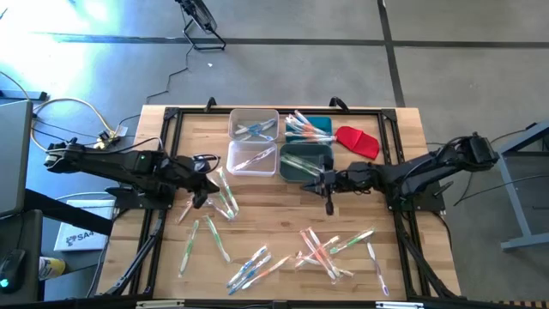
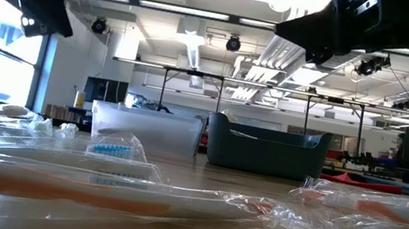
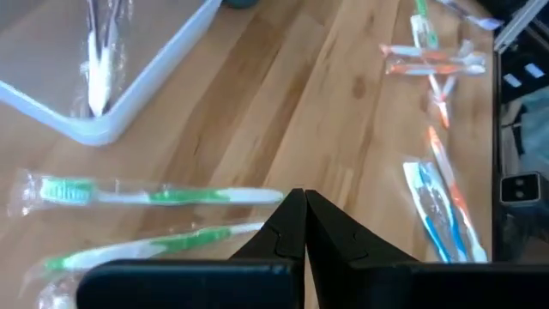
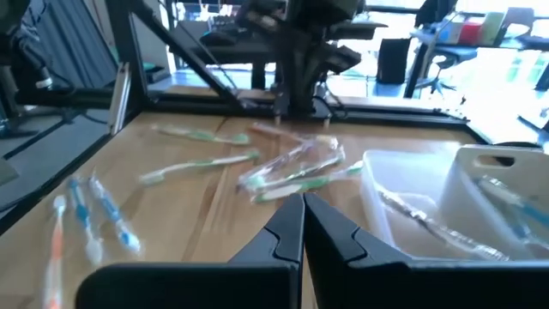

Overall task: Pick & Place Toothbrushes
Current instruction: Put the orange toothbrush into the blue bin

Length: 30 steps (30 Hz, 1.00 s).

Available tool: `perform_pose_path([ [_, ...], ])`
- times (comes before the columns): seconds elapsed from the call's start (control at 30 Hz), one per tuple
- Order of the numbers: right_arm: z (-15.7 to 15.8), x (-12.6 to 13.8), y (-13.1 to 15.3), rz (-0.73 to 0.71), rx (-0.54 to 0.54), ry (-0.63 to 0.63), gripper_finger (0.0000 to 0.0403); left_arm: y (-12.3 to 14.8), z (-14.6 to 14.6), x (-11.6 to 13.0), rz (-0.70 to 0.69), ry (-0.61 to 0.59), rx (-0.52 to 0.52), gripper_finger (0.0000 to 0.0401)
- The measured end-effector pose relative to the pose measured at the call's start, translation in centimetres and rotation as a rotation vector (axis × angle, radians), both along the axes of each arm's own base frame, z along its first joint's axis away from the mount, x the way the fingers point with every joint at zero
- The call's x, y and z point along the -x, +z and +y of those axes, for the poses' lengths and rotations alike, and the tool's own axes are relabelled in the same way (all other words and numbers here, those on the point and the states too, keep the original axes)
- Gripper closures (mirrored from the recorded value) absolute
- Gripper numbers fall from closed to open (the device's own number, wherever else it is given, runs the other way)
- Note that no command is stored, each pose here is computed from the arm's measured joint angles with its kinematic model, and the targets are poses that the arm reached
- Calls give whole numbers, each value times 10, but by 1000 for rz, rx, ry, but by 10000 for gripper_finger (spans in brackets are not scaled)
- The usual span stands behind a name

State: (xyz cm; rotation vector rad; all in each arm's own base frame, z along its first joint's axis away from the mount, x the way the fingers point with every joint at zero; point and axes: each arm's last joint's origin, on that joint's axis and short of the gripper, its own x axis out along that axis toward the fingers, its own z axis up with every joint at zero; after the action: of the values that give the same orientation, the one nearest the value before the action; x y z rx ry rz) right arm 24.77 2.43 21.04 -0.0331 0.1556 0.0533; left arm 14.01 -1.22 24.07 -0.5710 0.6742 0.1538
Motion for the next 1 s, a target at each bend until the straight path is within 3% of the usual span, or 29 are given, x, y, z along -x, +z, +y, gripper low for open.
perform_pose_path([
  [0.23, -4, 0, 0, -1, 3, -12, 401, -6, -1, -1, 74, 24, 95, 389],
  [0.6, -3, 0, 0, -1, 2, -9, 401, -29, -5, 0, 370, 62, 227, 300],
  [1.0, -3, 0, 0, 0, 2, -10, 401, -43, -5, 3, 599, 270, 381, 297],
])
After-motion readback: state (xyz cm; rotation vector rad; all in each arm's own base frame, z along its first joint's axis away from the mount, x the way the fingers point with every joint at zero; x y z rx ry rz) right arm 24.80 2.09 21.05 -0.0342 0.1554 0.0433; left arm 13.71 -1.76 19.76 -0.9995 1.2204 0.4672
